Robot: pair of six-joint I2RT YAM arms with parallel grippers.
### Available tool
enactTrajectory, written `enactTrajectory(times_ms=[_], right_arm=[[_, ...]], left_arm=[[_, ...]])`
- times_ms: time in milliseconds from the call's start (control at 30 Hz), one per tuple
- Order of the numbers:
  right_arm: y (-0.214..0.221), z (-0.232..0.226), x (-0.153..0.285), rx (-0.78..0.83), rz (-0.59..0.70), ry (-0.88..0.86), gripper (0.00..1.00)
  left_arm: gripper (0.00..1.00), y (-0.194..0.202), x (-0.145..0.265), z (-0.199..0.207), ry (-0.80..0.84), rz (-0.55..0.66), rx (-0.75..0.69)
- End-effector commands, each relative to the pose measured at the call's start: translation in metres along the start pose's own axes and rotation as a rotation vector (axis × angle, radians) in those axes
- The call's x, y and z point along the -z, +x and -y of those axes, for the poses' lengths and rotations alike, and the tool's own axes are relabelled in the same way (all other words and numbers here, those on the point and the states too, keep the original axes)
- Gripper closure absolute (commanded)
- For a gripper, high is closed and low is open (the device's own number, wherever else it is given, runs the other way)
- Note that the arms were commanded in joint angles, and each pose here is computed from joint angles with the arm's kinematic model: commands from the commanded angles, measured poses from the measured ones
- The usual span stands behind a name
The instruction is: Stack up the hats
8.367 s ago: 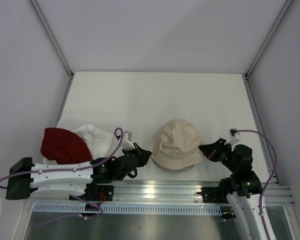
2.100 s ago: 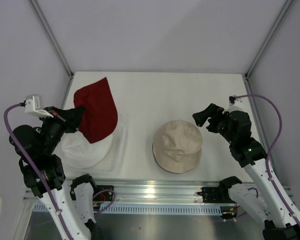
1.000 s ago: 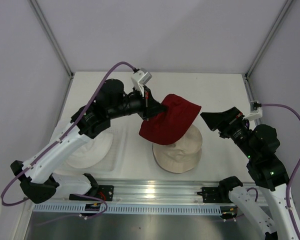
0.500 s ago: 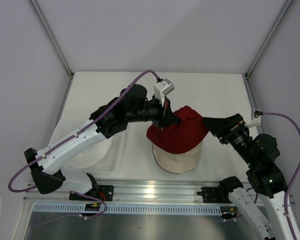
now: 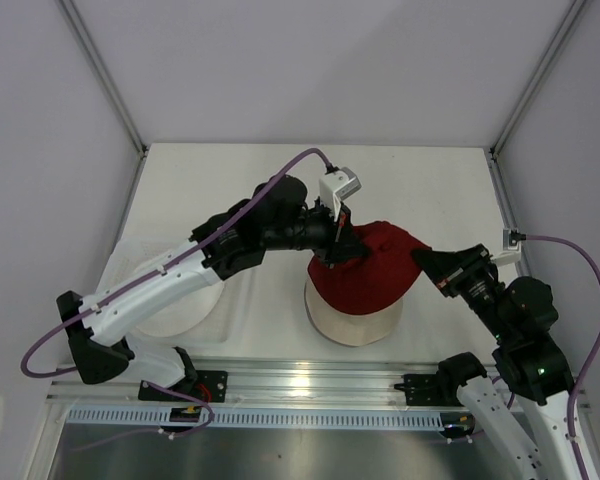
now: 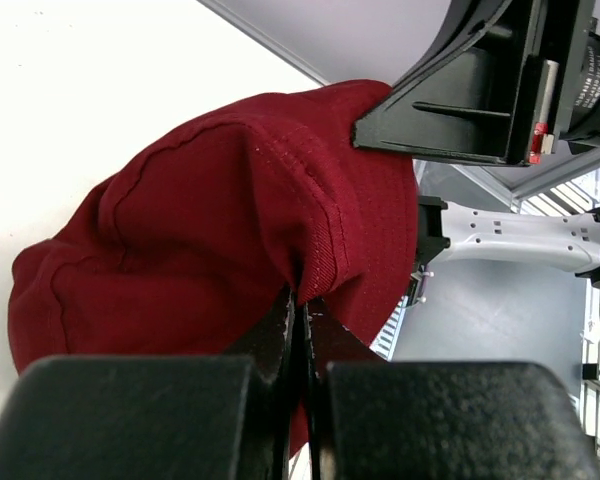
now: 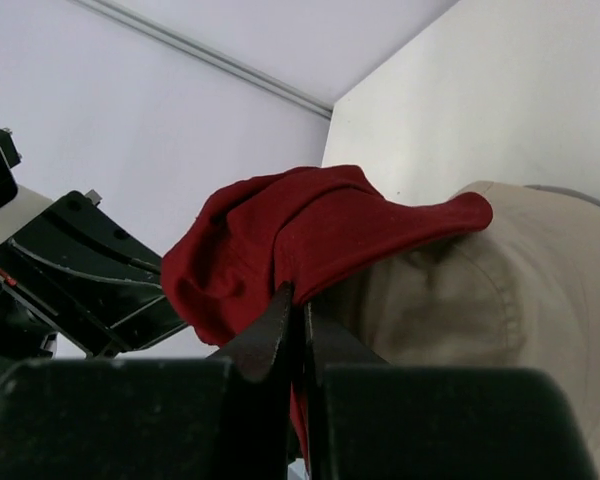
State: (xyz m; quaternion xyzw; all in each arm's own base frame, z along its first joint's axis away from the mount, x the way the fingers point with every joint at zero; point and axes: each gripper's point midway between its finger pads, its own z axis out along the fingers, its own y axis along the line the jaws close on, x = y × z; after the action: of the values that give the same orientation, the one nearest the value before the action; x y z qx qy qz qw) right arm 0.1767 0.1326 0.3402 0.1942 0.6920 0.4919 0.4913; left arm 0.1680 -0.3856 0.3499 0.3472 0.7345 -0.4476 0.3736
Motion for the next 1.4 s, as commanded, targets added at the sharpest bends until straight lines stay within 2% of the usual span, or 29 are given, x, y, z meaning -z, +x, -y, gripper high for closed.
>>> enactTrajectory(times_ms=[0,267,400,567,667,767,833,900,1000,1200,1267,1300,1367], right_arm=[[0.001,0.009,0.008,0.014,0.004,0.042,0.99],[0.030,0.047,0.016,0.002,-0.101,0.158,1.00],[0.034,0.059,0.027,0.007,-0.098,0.201,0.99],[0.048,0.085,0.037,-0.009,-0.128,0.280,0.96],[0.055,0.095,0.038,-0.001,-0.148,0.293,0.96],[0.064,0.104,0.034,0.013,-0.183,0.291,0.92],[0.066,0.106,0.032,0.021,-0.193,0.286,0.91],[0.069,0.114,0.031,0.036,-0.200,0.306,0.91],[0.069,0.124,0.031,0.062,-0.194,0.335,0.91],[0.071,0.137,0.026,0.089,-0.193,0.357,0.87],[0.076,0.146,0.024,0.108,-0.210,0.364,0.86],[0.077,0.150,0.023,0.121,-0.209,0.365,0.85],[0.083,0.168,0.022,0.134,-0.220,0.401,0.85]], left_arm=[[0.99,-0.015,0.002,0.014,0.022,0.041,-0.006],[0.99,-0.010,0.008,0.015,0.004,0.033,-0.002],[0.92,-0.005,0.012,0.013,-0.008,0.044,0.006],[0.90,0.009,0.011,0.005,-0.035,0.041,0.049],[0.82,0.010,0.010,0.005,-0.035,0.051,0.073],[0.63,0.009,0.010,0.005,-0.039,0.059,0.083],[0.62,0.009,0.011,0.003,-0.052,0.062,0.085],[0.56,0.006,0.014,0.001,-0.069,0.074,0.089],[0.55,0.005,0.020,-0.012,-0.148,0.098,0.102],[0.54,0.001,0.051,-0.063,-0.443,0.293,0.273],[0.42,0.005,0.062,-0.076,-0.496,0.351,0.324],[0.38,0.025,0.058,-0.090,-0.536,0.341,0.367],[0.19,0.021,0.064,-0.098,-0.521,0.404,0.435]])
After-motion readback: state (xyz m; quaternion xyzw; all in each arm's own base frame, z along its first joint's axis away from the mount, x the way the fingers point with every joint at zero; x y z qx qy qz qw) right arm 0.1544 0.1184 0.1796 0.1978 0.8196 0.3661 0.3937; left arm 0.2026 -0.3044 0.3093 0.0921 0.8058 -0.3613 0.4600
